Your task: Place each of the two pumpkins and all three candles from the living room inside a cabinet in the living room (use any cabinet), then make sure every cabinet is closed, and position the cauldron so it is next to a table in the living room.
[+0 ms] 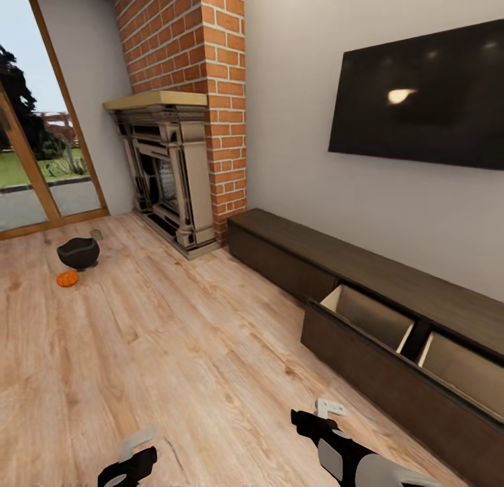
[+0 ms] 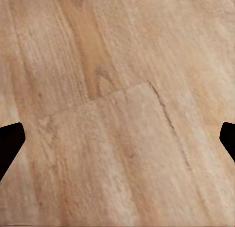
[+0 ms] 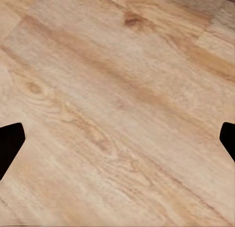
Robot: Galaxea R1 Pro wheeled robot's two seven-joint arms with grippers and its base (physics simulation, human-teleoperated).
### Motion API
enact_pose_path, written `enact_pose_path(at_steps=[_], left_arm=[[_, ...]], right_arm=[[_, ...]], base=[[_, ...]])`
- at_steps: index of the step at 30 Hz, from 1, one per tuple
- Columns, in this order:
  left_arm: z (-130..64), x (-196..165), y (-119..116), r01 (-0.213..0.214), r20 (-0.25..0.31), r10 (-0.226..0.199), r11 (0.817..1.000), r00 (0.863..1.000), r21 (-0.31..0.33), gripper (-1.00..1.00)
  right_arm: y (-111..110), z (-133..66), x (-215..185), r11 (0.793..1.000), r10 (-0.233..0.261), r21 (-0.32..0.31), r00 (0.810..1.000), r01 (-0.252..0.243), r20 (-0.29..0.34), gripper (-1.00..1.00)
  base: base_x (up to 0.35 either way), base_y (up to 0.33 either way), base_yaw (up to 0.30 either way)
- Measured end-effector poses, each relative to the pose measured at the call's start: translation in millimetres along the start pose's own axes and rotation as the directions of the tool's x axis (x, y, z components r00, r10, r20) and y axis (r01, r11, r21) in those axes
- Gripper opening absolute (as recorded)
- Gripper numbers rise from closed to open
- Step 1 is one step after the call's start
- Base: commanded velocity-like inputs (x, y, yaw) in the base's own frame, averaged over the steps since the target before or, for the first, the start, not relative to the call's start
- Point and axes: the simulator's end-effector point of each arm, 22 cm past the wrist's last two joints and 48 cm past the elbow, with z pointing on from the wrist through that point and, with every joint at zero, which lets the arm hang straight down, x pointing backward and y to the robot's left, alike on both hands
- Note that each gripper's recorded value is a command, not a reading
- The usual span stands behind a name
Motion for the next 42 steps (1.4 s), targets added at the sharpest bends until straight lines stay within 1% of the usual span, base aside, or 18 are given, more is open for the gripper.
enact_pose_path(at_steps=[7,12,28,29,30,32,33,35,38,40,42], left_arm=[[1.4,4,1,-0.002,-0.008,0.002,1.0,1.0,-0.002,1.0],[2.2,7,1,-0.005,-0.014,0.005,1.0,1.0,-0.004,1.0],[5.6,17,4,-0.009,-0.036,0.008,1.0,0.999,-0.013,1.0],[5.8,17,5,-0.009,-0.036,0.009,1.0,0.999,-0.013,1.0],[5.9,17,5,-0.009,-0.037,0.009,1.0,0.999,-0.013,1.0],[6.0,18,5,-0.009,-0.037,0.008,1.0,0.999,-0.014,1.0],[6.0,18,5,-0.009,-0.038,0.008,1.0,0.999,-0.014,1.0],[6.1,20,6,-0.01,-0.042,0.009,1.0,0.999,-0.015,1.0],[6.4,27,9,-0.015,-0.057,0.014,1.0,0.998,-0.021,1.0],[6.7,30,10,-0.017,-0.062,0.016,1.0,0.998,-0.023,1.0],[6.9,32,10,-0.019,-0.066,0.017,1.0,0.998,-0.024,1.0]], right_arm=[[-1,1.7,5,1.0,0.0,0.004,1.0,0.0,-0.011,1.0],[-1,2.9,8,1.0,0.0,-0.001,1.0,0.0,-0.018,1.0],[-2,6.9,23,1.0,-0.004,-0.001,0.999,0.004,-0.053,1.0],[-1,7.0,23,1.0,-0.007,-0.009,0.999,0.006,-0.054,1.0],[3,7.1,24,0.999,-0.02,-0.028,0.998,0.019,-0.055,1.0],[19,6.0,25,0.993,-0.067,-0.104,0.996,0.061,-0.055,1.0],[24,5.5,26,0.989,-0.078,-0.128,0.995,0.071,-0.054,1.0],[42,2.2,29,0.971,-0.114,-0.217,0.992,0.1,-0.053,1.0],[49,1.0,31,0.962,-0.125,-0.249,0.991,0.107,-0.056,1.0],[49,1.2,33,0.962,-0.126,-0.251,0.99,0.106,-0.062,1.0],[46,2.1,37,0.965,-0.127,-0.239,0.989,0.105,-0.08,1.0]], base=[[0.015,0.001,0.195],[0.125,0.0,0.178],[0.328,0.025,0.143],[0.343,0.097,0.059],[0.343,0.099,0.038],[0.343,0.101,0.022],[0.343,0.102,0.012],[0.343,0.103,0.084],[0.343,0.104,0.144],[0.343,0.104,0.163],[0.343,0.104,0.168]])
